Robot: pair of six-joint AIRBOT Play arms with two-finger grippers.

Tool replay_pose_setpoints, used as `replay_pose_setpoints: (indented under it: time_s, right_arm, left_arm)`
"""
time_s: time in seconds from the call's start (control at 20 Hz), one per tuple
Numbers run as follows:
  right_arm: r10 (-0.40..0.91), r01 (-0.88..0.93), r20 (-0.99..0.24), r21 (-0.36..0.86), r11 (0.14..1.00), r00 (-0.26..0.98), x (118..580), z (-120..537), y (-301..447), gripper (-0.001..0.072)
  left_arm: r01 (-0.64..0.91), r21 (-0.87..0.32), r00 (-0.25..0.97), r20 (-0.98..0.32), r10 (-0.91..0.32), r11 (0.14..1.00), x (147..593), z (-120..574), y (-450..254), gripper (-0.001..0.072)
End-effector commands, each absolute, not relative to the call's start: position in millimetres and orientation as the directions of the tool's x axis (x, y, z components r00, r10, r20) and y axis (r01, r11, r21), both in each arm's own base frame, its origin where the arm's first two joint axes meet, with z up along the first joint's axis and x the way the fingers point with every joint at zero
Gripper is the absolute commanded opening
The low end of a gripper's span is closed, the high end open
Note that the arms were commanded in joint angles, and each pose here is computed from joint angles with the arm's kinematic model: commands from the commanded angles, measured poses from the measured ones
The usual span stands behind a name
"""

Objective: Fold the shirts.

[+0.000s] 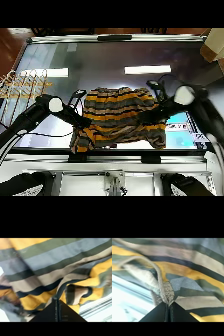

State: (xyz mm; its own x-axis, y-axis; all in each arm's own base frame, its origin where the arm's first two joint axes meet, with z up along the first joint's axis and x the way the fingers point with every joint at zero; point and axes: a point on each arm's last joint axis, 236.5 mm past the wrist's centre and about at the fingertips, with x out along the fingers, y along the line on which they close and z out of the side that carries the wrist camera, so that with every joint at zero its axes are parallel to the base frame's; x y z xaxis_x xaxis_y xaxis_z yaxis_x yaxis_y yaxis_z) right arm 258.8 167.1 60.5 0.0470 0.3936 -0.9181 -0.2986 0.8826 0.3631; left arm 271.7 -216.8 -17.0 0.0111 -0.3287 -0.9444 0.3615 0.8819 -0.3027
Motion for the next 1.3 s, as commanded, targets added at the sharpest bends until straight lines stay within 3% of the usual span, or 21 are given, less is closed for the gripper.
replay_pose_setpoints:
  time_s: [0.0, 0.05, 0.1, 0.15, 0.3, 0.4, 0.5, 0.6, 0.85, 1.1, 1.25]
  right_arm:
    - [0.516, -0.332, -0.84, 0.445, 0.832, 0.167, 237.2, 119.9, 181.2, 0.0049]
    - [0.524, -0.323, -0.833, 0.453, 0.831, 0.178, 233.6, 125.5, 181.2, 0.0048]
    - [0.526, -0.32, -0.83, 0.455, 0.831, 0.186, 232.6, 128.2, 180.9, 0.0048]
    - [0.526, -0.319, -0.83, 0.456, 0.831, 0.185, 232.3, 128.2, 180.9, 0.0049]
    - [0.522, -0.304, -0.835, 0.458, 0.835, 0.174, 234.5, 123.1, 181.3, 0.0049]
    - [0.519, -0.298, -0.839, 0.459, 0.837, 0.166, 237.0, 119.3, 181.9, 0.0049]
    - [0.523, -0.296, -0.836, 0.464, 0.835, 0.165, 238.3, 118.9, 183.3, 0.0049]
    - [0.526, -0.295, -0.834, 0.467, 0.833, 0.164, 238.4, 119.2, 184.2, 0.0048]
    - [0.529, -0.296, -0.833, 0.47, 0.832, 0.164, 238.2, 119.6, 184.7, 0.0049]
    - [0.528, -0.296, -0.833, 0.468, 0.833, 0.167, 239.0, 119.5, 184.5, 0.0049]
    - [0.526, -0.295, -0.831, 0.464, 0.835, 0.181, 242.7, 119.6, 184.1, 0.0049]
  left_arm:
    - [0.335, -0.303, -0.025, -0.95, -0.313, 0.892, 269.1, -16.2, -202.0, 0.0161]
    - [0.332, -0.303, -0.027, -0.95, -0.312, 0.893, 269.1, -16.3, -200.8, 0.0361]
    - [0.329, -0.303, -0.025, -0.95, -0.312, 0.894, 269.8, -16.2, -200.1, 0.0493]
    - [0.329, -0.303, -0.025, -0.95, -0.312, 0.895, 269.9, -16.2, -199.8, 0.0541]
    - [0.374, -0.299, -0.017, -0.948, -0.317, 0.878, 271.7, -9.9, -200.5, 0.0543]
    - [0.39, -0.299, 0.06, -0.935, -0.348, 0.871, 285.0, 11.0, -203.6, 0.0543]
    - [0.389, -0.369, 0.12, -0.888, -0.444, 0.844, 289.5, 37.8, -221.7, 0.0544]
    - [0.383, -0.437, 0.1, -0.856, -0.507, 0.814, 283.2, 44.4, -240.8, 0.0543]
    - [0.345, -0.551, 0.017, -0.806, -0.592, 0.76, 268.7, 3.6, -307.4, 0.0541]
    - [0.319, -0.559, -0.028, -0.813, -0.582, 0.765, 263.5, -37.0, -334.2, 0.0538]
    - [0.304, -0.558, 0.04, -0.803, -0.595, 0.772, 281.9, -41.7, -339.4, 0.0508]
